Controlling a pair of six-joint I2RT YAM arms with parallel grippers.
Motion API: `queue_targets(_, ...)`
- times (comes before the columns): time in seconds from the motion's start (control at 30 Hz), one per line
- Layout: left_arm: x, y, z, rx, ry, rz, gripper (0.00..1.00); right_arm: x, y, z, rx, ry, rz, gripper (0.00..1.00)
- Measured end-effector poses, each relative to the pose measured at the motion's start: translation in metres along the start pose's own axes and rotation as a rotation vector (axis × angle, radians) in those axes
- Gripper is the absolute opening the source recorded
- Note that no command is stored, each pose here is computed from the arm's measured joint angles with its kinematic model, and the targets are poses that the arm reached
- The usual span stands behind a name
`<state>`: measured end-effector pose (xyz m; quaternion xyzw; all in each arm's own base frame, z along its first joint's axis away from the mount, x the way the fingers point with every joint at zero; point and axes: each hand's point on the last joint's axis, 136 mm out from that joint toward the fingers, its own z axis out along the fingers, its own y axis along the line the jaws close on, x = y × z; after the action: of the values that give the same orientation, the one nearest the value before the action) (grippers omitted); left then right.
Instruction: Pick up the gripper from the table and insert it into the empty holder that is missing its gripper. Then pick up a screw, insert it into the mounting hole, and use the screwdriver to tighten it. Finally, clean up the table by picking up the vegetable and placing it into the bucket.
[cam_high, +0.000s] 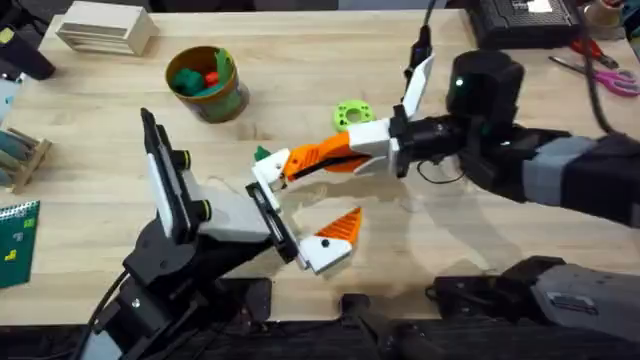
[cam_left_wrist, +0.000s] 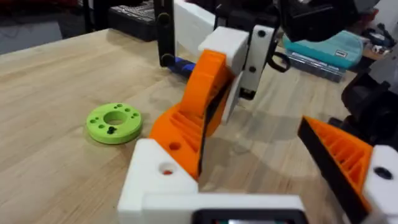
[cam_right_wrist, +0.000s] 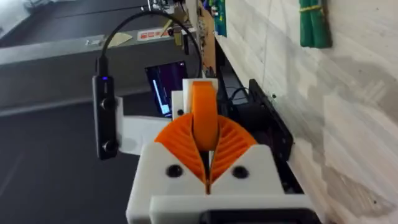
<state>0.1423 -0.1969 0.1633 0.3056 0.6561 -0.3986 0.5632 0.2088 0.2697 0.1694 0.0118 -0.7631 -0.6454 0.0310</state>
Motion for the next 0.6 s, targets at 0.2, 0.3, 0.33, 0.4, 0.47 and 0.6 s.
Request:
queue_targets(0.2, 0.002, 0.000, 0.000, 0.002, 0.009, -0.034, 0.987, 0.002, -0.007, 0.015, 0.006, 0.058, 0.056, 0.017)
queue_targets(0.3, 0.001, 0.003, 0.000, -0.017, 0.005, -0.039, 0.987, -0.002, -0.004, 0.028, 0.003, 0.098, 0.060, 0.016)
queue_targets(0.33, 0.001, 0.004, 0.000, -0.023, 0.004, -0.040, 0.987, -0.003, -0.004, 0.031, 0.004, 0.106, 0.061, 0.016)
queue_targets(0.4, 0.001, 0.008, 0.000, -0.042, 0.002, -0.041, 0.987, -0.007, -0.004, 0.035, 0.005, 0.115, 0.064, 0.016)
queue_targets(0.47, 0.001, 0.011, 0.000, -0.060, -0.001, -0.045, 0.988, -0.010, -0.005, 0.039, 0.004, 0.125, 0.068, 0.016)
queue_targets(0.6, 0.001, 0.015, 0.000, -0.081, -0.003, -0.053, 0.987, -0.013, -0.006, 0.042, 0.004, 0.140, 0.077, 0.016)
